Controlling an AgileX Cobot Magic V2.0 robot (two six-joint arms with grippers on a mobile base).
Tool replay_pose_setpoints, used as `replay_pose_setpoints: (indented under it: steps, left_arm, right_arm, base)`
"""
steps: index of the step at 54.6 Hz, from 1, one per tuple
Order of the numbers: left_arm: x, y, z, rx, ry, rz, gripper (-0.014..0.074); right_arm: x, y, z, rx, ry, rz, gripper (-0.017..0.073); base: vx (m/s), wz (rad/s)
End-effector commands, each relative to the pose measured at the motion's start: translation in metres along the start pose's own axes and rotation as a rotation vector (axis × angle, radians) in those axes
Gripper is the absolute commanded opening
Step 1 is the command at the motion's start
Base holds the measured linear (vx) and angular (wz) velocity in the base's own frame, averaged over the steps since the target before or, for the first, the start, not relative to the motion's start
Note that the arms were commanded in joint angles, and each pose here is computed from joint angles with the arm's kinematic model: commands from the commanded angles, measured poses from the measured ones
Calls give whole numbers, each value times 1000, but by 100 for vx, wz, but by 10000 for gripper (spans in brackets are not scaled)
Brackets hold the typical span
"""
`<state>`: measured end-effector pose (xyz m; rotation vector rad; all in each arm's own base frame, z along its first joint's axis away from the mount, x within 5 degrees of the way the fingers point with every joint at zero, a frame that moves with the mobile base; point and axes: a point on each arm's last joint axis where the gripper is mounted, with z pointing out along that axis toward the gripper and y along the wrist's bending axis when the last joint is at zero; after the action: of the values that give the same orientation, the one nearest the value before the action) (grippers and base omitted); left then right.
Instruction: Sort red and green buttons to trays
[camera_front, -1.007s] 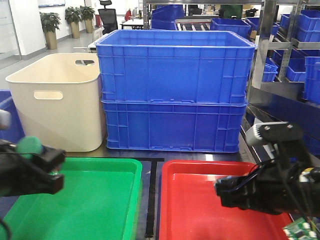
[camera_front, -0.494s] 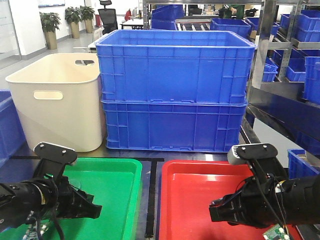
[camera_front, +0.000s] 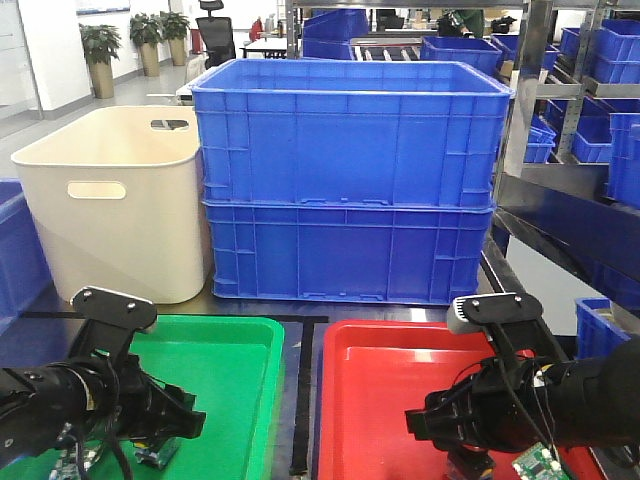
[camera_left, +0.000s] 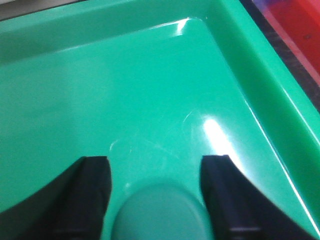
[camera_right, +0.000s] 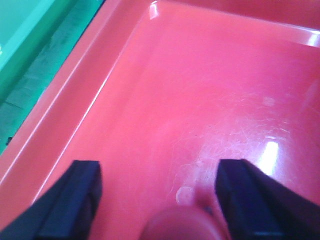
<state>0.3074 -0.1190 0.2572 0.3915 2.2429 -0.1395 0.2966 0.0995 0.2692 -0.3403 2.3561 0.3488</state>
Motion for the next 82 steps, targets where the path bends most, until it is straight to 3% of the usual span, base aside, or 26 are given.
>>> replay_pose_setpoints:
  steps: [1, 16, 27, 31, 37, 46, 61, 82]
  left_arm:
    - [-24, -3, -16, 25, -146, -8, 596]
    - [-36, -2, -40, 31, -242, -4, 594]
    - [-52, 2, -100, 34, -408, -14, 594]
    - [-54, 4, -124, 31, -456, -29, 594]
    - [-50, 8, -163, 25, -496, -57, 594]
    - [-29, 11, -207, 23, -570, -72, 594]
    - [15, 12, -220, 29, -601, -66, 594]
    - [19, 13, -221, 28, -597, -66, 594]
  right_arm:
    - [-21, 1, -15, 14, -134, -3, 600]
    - [-26, 4, -33, 12, -193, -8, 579]
    - [-36, 13, -90, 10, -370, -39, 549]
    - [-35, 17, -114, 13, -419, -79, 545]
    - [-26, 22, -141, 13, -416, -133, 545]
    - [-15, 26, -159, -7, -392, -139, 545]
    - [-17, 26, -159, -6, -411, -134, 545]
    - [-17, 26, -159, -6, -411, -135, 545]
  base:
    - [0, 0]
    - [0, 0]
    - [0, 0]
    - [0, 0]
    - [0, 0]
    - [0, 0]
    - [0, 0]
    - [0, 0]
